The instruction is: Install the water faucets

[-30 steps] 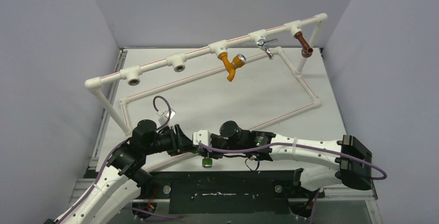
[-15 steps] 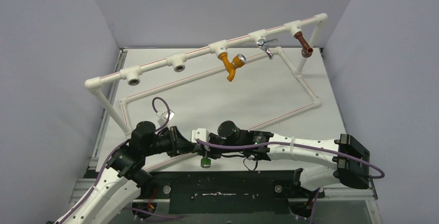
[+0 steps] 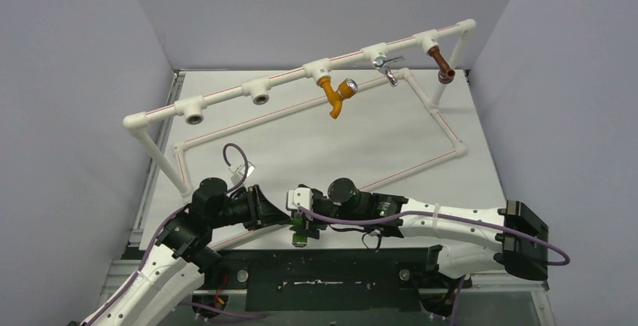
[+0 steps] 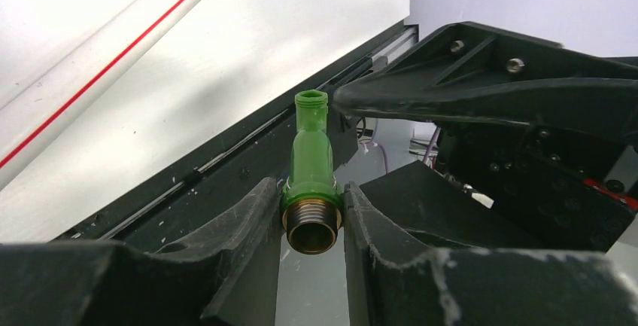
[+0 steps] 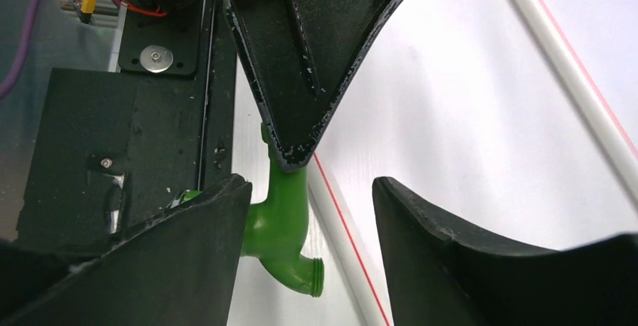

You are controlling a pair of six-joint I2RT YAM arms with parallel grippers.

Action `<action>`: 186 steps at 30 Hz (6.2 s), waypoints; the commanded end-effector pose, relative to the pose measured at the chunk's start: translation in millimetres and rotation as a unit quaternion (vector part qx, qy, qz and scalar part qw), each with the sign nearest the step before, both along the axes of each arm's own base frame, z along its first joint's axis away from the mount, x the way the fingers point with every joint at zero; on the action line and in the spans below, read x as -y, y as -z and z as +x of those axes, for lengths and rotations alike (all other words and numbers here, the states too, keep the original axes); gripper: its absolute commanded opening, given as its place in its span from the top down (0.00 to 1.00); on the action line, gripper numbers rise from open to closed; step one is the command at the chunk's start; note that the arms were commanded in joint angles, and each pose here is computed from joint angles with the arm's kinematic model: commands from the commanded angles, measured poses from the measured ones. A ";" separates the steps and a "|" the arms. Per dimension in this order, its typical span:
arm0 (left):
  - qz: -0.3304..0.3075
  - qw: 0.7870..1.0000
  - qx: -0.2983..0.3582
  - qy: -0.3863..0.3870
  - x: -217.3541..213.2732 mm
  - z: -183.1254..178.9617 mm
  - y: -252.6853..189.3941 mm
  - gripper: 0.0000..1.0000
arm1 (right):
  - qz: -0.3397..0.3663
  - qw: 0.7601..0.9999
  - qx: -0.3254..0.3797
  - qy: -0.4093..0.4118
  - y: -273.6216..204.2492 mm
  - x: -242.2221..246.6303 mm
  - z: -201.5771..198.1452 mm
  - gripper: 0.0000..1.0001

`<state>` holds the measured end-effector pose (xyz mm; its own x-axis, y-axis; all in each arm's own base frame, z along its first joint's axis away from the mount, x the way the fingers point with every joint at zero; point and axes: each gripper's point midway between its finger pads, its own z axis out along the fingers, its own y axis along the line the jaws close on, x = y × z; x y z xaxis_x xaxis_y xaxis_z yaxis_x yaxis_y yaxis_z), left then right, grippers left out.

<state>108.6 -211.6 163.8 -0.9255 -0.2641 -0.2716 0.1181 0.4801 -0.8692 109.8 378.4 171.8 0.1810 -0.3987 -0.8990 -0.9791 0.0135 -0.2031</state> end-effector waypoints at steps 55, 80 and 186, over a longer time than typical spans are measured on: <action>-0.347 0.933 -0.046 0.082 13.4 -13.3 -109.3 1.00 | -0.019 0.811 0.579 -0.081 -117.6 59.0 -7.6 0.49; -0.339 0.936 -0.027 0.092 14.9 -15.7 -111.6 0.57 | 0.001 0.815 0.575 -0.072 -120.2 53.8 -14.5 1.00; -0.203 0.910 0.342 0.119 9.6 -12.6 -112.7 1.00 | 0.256 0.902 -0.348 -0.007 -111.4 35.2 -16.6 0.41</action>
